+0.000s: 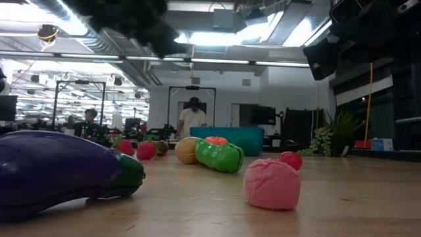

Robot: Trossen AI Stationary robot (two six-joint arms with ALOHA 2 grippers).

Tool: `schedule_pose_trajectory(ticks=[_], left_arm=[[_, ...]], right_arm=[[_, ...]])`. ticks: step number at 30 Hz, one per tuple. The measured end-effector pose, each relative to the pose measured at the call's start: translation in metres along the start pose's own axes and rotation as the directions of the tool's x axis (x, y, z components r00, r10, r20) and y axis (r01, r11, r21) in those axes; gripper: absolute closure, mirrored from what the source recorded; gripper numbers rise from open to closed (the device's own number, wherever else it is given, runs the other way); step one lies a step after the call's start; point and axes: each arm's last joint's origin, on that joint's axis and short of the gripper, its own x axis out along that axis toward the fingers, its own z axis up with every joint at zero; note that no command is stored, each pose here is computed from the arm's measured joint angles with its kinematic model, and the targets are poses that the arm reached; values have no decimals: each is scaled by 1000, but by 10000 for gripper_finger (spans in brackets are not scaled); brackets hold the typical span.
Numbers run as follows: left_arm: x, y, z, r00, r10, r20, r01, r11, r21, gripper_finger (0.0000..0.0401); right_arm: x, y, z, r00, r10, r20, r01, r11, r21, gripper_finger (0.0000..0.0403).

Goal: Pick and placing Produce into tupperware
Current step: Put the bottom red cherry into the blue bin

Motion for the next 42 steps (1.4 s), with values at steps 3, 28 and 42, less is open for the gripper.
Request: schedule_pose_trajectory(ticks=[3, 28, 42], left_arm=[[-13, -17, -17, 998, 60, 5, -60, 998, -14, 142], [-32, -101, -89, 975, 186, 125, -181, 982, -53, 142], [-30, -124, -114, 985, 126, 118, -120, 991, -54, 142]], right_arm=[[0, 0, 0, 1000, 0, 0, 0, 1000, 26, 155], [35, 20, 17, 997, -56, -61, 65, 985, 160, 182], [114, 63, 46, 881, -118, -458, 164, 985, 61, 216]])
